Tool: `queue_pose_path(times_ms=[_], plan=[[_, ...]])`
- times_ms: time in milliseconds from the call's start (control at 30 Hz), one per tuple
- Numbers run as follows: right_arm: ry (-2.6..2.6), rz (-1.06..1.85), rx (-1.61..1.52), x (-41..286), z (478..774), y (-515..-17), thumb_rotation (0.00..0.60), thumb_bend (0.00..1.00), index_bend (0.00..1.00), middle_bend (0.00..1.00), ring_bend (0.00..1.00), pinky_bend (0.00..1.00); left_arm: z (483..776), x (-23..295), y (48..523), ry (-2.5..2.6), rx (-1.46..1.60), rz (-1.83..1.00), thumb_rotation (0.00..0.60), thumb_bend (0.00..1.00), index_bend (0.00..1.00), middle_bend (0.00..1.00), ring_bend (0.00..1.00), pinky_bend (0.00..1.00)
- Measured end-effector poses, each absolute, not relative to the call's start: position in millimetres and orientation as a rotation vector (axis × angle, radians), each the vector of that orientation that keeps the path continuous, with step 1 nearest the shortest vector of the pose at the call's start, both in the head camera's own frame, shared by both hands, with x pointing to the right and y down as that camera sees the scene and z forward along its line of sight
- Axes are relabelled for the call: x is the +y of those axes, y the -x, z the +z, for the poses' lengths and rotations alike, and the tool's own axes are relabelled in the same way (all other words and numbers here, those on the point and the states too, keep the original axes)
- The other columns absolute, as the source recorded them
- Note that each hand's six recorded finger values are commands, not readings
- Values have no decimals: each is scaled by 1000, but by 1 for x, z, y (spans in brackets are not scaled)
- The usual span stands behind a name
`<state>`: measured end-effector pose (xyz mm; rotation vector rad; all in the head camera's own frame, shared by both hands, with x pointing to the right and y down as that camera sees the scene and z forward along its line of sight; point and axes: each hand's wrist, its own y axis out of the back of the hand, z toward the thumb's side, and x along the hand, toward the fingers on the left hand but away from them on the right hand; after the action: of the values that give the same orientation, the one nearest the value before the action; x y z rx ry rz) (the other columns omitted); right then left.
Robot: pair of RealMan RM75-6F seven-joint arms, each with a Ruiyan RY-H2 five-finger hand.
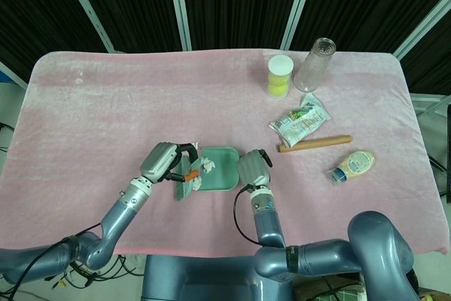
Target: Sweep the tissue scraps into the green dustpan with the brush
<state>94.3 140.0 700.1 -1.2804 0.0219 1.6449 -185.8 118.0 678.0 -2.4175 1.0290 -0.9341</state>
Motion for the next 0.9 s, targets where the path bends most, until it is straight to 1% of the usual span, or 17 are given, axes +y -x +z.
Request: queue_pose_path(times_ms=[200, 533, 733, 900], plan=[[1284, 1640, 19, 141, 700, -92, 600, 668, 899, 838, 852, 693, 686, 125, 174, 2417, 1012, -918, 600, 537, 770, 861, 858, 951], [1281, 1637, 8, 141, 698, -92, 600, 667, 902, 838, 852, 693, 688, 130, 140, 2423, 1029, -831, 600, 538, 768, 861, 858, 951], [1278, 1643, 4, 139, 697, -95, 600, 667, 902, 838, 852, 693, 684, 126, 115, 2413, 1054, -755, 600, 537, 768, 861, 858, 951], [1277, 1647, -4, 138, 695, -97, 600, 668, 902, 838, 852, 693, 672, 119, 95, 2426, 1089, -674, 600, 537, 768, 862, 858, 951]])
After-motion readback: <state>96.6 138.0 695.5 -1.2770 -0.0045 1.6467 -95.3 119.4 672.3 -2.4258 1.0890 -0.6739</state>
